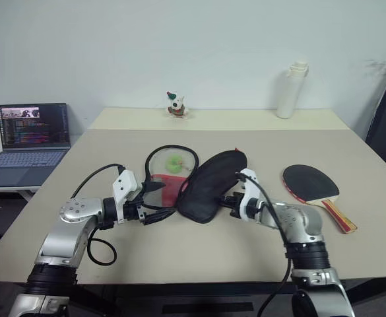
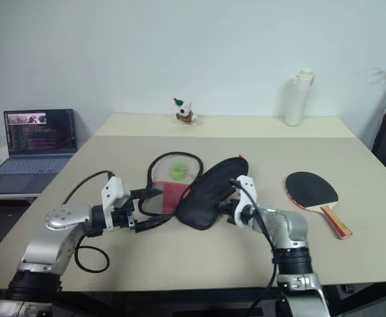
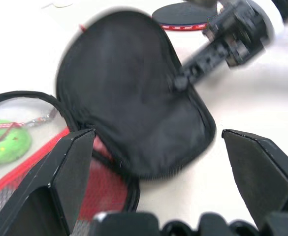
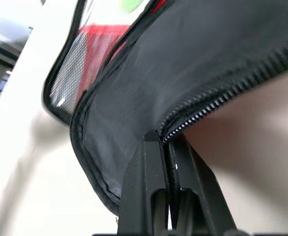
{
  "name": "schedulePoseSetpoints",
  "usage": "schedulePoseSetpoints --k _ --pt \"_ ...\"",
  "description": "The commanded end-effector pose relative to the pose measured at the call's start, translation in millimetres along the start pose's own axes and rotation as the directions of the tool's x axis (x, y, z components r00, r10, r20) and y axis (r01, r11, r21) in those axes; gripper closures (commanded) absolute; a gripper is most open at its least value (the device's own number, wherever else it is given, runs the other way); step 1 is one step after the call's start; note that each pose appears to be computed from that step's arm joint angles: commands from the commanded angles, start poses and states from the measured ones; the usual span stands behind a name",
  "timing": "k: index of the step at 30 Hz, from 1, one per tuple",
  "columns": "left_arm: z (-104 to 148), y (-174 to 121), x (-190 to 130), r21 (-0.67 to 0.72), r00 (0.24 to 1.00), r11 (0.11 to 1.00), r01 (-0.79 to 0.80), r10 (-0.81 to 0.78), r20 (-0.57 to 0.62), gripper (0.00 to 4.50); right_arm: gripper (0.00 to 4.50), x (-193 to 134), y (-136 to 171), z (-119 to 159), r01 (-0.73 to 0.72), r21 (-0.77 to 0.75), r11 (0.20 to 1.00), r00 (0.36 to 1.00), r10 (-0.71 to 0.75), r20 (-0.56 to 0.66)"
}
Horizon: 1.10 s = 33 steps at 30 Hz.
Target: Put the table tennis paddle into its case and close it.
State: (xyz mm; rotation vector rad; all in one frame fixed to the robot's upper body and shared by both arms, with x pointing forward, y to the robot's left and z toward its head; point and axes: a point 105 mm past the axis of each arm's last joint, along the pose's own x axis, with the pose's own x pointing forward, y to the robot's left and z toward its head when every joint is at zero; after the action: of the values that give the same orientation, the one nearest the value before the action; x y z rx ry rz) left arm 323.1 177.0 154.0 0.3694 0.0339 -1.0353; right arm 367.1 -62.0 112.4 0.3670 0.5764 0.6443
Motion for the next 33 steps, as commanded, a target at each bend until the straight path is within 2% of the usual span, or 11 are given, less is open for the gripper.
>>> schedulePoseSetpoints --k 1,14,23,29,32,33 --pt "10.5 -7.0 3.7 0.024 0.999 1.000 0.020 -0.021 0.035 0.00 4.47 -12.2 -8.9 10.9 -0.009 -0.042 0.999 1.000 0.008 -0.026" --pt "26.2 -16.2 32.7 0.044 0.991 0.996 0.083 -0.087 0.102 0.00 4.47 -53.1 -83.0 38.8 0.132 -0.228 0.965 0.977 -0.165 -0.132" --pt "27.4 -17.5 43.3 0.053 0.986 0.993 0.105 -0.111 0.124 0.00 4.47 -64.9 -106.4 55.2 0.148 -0.379 0.913 0.955 -0.231 -0.185" --pt "24.6 -18.2 47.3 0.053 0.985 0.993 0.107 -0.113 0.129 0.00 4.47 -58.9 -106.8 69.1 0.158 -0.411 0.898 0.962 -0.234 -0.141" --pt "24.4 -18.4 48.6 0.052 0.985 0.993 0.108 -0.114 0.132 0.00 3.86 -57.7 -110.2 74.9 0.191 -0.427 0.884 0.959 -0.260 -0.108" --pt "24.4 -18.5 49.1 0.052 0.985 0.993 0.108 -0.114 0.133 0.00 3.52 -58.0 -111.8 76.7 0.201 -0.439 0.876 0.958 -0.270 -0.100"
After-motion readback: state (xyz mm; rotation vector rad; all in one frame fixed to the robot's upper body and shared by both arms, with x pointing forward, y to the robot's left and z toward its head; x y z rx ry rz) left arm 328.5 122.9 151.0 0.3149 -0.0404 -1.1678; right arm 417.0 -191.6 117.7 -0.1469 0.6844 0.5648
